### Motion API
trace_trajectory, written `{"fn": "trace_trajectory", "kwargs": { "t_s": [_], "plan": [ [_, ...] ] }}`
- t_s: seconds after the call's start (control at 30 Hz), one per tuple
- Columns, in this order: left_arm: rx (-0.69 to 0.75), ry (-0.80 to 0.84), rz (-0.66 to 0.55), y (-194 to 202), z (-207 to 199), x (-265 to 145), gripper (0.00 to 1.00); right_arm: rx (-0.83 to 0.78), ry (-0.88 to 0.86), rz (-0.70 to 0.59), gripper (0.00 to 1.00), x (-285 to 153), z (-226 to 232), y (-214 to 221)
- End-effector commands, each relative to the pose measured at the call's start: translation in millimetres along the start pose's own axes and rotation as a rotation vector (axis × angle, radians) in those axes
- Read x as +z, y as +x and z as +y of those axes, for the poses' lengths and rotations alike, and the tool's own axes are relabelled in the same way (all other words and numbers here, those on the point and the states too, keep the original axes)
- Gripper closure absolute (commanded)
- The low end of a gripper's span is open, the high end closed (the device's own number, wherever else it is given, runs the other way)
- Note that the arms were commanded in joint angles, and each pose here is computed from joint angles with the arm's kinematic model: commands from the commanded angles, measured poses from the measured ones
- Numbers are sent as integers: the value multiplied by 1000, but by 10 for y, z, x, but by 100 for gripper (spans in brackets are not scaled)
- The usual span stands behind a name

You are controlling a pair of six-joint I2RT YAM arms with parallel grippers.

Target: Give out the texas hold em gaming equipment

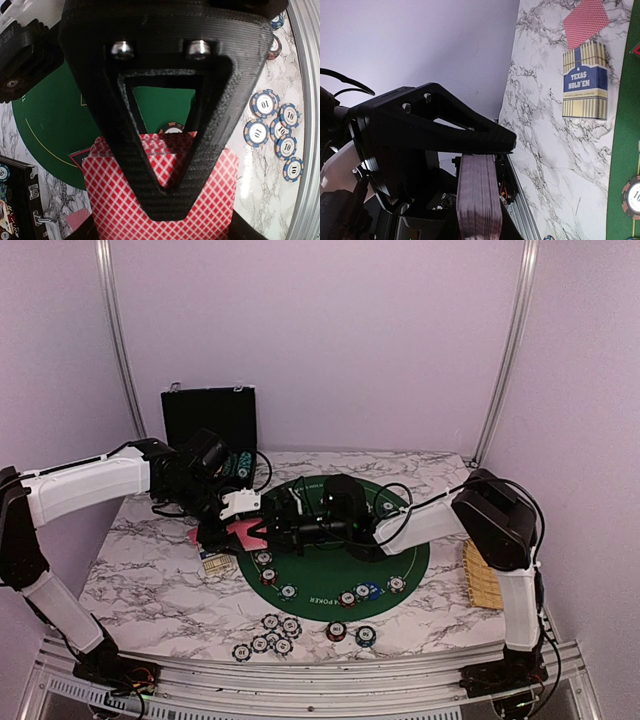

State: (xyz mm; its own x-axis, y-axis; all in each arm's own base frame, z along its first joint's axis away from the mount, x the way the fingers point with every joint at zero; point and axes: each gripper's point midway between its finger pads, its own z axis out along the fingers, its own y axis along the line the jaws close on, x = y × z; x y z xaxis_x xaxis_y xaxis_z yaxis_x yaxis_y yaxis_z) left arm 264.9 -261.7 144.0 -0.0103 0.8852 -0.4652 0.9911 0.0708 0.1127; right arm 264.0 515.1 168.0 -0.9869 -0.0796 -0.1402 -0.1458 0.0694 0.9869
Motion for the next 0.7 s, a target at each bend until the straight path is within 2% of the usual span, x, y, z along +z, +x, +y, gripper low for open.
{"fn": "trace_trajectory", "kwargs": {
  "t_s": [0.0,0.17,0.27,0.4,0.53,0.6,0.67],
  "plan": [
    [0,14,-42,-100,-15,-10,39,-32,-11,-17,90,36,60,-11],
    [-4,11,-38,-76,-22,-1,45,-29,-2,-18,83,53,30,-9],
    [-4,13,-32,-62,-25,15,53,-23,-14,-19,81,77,41,-11],
    [-9,10,-21,-45,-15,37,55,-19,-24,-11,77,126,48,5],
    [-8,10,-14,-37,-13,53,56,-26,-31,5,50,179,60,31],
    [-10,9,-12,-30,-13,57,57,-31,-24,15,44,214,55,54],
    [-8,10,-10,-23,-18,58,59,-29,-23,17,43,227,47,57]
  ]
}}
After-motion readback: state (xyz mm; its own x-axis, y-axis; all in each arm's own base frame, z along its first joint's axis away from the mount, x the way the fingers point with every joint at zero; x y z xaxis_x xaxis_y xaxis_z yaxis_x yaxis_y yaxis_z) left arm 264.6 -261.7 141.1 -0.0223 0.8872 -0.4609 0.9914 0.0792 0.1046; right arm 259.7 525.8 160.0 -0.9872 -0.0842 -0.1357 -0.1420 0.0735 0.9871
